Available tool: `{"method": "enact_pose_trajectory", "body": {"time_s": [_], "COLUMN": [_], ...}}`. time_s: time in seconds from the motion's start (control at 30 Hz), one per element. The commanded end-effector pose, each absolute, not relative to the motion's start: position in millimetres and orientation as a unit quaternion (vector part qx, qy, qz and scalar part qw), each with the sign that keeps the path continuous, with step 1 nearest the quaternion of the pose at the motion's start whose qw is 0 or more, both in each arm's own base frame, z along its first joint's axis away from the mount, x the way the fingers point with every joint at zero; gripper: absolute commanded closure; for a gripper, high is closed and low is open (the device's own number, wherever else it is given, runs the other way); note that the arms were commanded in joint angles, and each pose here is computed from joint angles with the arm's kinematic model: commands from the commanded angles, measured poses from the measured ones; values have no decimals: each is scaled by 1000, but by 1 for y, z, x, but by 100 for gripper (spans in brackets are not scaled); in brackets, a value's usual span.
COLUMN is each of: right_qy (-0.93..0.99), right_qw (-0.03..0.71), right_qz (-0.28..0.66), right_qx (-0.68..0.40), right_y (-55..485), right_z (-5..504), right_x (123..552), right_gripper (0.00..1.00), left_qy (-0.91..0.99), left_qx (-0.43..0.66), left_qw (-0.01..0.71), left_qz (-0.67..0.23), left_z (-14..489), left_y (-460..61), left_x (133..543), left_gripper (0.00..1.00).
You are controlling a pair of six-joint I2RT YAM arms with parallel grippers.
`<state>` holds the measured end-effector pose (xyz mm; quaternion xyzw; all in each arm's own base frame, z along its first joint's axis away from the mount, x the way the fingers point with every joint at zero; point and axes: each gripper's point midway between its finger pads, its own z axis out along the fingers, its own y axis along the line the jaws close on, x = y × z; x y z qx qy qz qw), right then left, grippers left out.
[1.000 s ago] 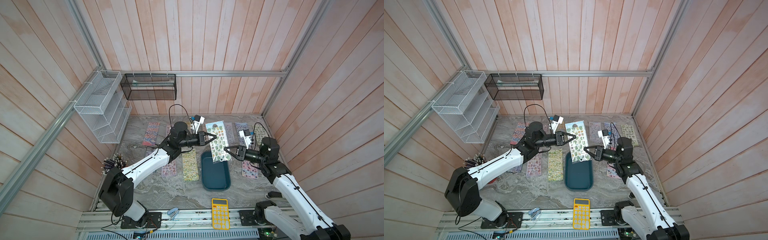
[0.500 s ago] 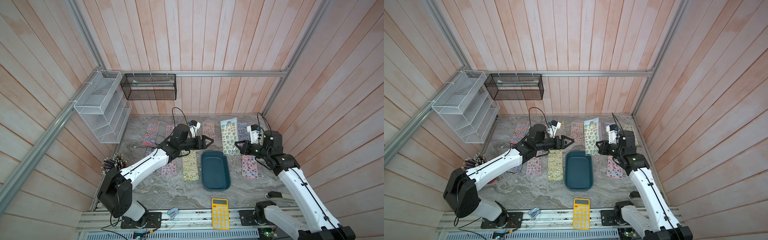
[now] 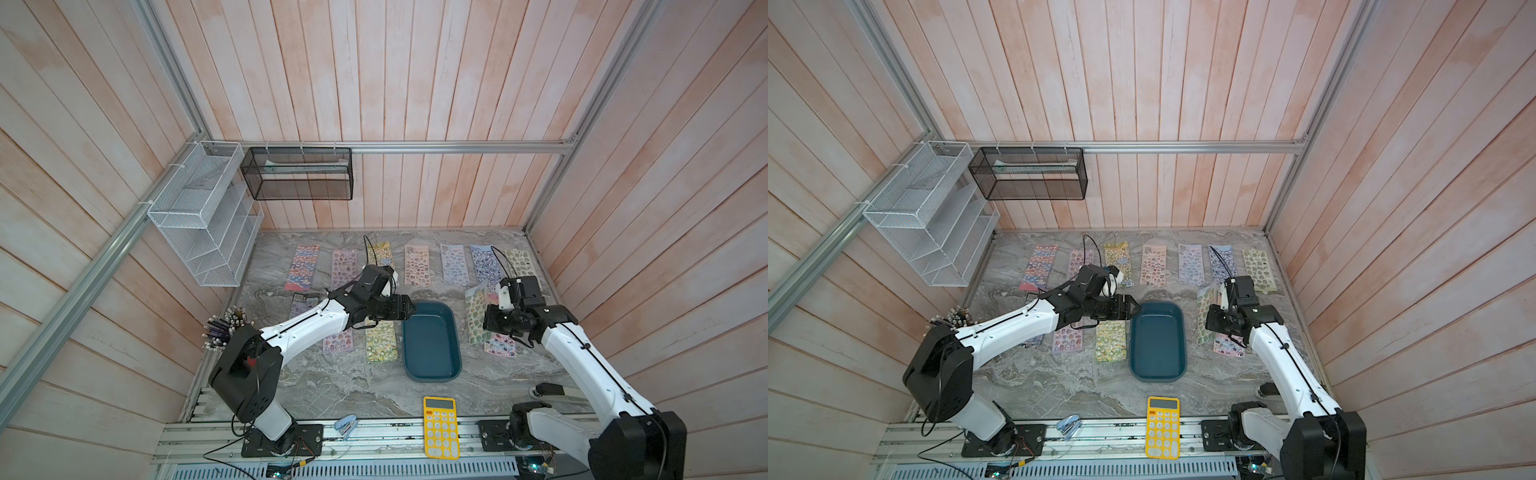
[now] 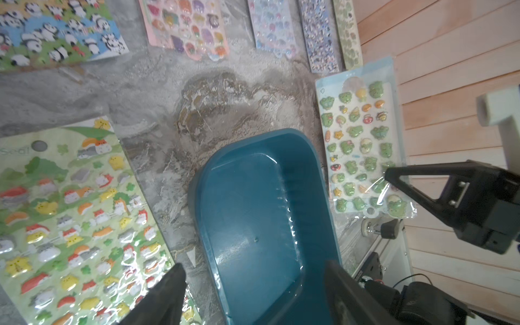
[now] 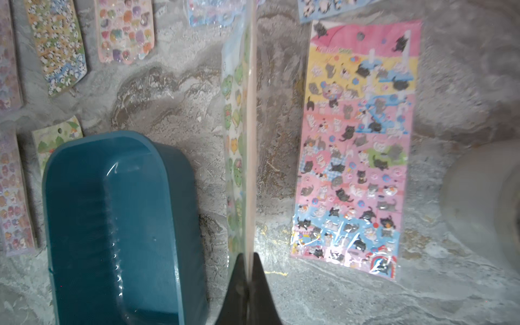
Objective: Take the stickers out of the storage box
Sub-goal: Move the storage box to the center of the board.
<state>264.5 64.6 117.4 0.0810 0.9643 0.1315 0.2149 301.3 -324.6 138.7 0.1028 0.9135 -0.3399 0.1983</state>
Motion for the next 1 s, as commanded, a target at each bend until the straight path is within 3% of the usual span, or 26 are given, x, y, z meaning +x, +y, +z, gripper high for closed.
{"method": "enact_pose_trajectory", "body": {"time_s": [0.0,0.63,0.8,0.97], "right_qy": [959,933,934,952], "right_qw": [197,163,164,182], "right_qz": [187,314,310,236], "right_qx": [81,61,62,67], "right_y": [83,134,133,110], "right_z": [106,93,92,97], "right_x": [263,261,260,267], "right_gripper": [100,100,100,100], "left_qy": [923,928,929,928], "left_qx": [107,94,90,90], "left_qw": [190,177,176,172], "left_qz": [-318,-314,-313,-318], "left_z": [124,110,108,107], "left_y": [-321,-318,-315,-315], "left_x": [300,303,303,301], "left_gripper": [22,25,25,25]}}
